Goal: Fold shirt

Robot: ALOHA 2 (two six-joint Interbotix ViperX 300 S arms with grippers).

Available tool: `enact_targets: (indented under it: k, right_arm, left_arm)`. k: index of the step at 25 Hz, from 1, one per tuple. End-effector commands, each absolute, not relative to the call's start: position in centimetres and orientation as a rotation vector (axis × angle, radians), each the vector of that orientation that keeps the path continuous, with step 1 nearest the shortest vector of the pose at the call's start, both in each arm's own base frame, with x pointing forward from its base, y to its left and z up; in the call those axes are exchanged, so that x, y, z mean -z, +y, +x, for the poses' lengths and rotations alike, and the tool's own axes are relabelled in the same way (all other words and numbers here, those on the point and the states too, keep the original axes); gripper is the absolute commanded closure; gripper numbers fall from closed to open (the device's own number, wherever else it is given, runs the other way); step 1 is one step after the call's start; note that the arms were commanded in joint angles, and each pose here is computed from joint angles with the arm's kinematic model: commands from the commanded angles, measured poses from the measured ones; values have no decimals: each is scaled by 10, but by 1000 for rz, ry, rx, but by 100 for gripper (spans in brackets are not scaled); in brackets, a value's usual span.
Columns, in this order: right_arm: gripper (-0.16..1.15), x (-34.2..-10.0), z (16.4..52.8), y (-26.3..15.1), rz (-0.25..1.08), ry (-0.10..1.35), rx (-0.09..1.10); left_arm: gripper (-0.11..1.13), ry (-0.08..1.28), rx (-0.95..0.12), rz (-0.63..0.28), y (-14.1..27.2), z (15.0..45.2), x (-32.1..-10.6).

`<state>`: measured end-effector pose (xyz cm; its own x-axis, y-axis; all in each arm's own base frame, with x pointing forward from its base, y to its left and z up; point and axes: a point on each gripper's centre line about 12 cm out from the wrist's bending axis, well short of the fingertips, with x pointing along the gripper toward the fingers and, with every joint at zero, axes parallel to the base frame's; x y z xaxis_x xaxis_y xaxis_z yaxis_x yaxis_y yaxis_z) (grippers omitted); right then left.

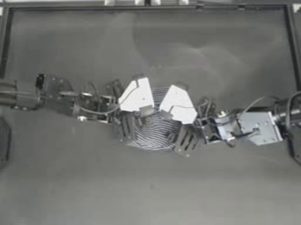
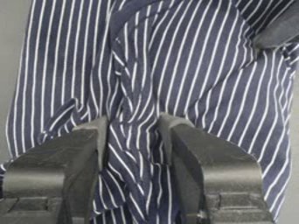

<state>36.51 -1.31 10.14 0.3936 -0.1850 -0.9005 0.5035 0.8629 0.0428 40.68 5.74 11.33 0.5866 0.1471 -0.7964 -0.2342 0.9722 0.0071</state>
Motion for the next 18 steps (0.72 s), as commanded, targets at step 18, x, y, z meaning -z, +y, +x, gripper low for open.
enact_targets:
  k: [18]
  right_arm:
    - [6, -138, 358, 24, 368, 979, 389]
  left_arm:
    - [23, 847, -147, -98, 18, 421, -144]
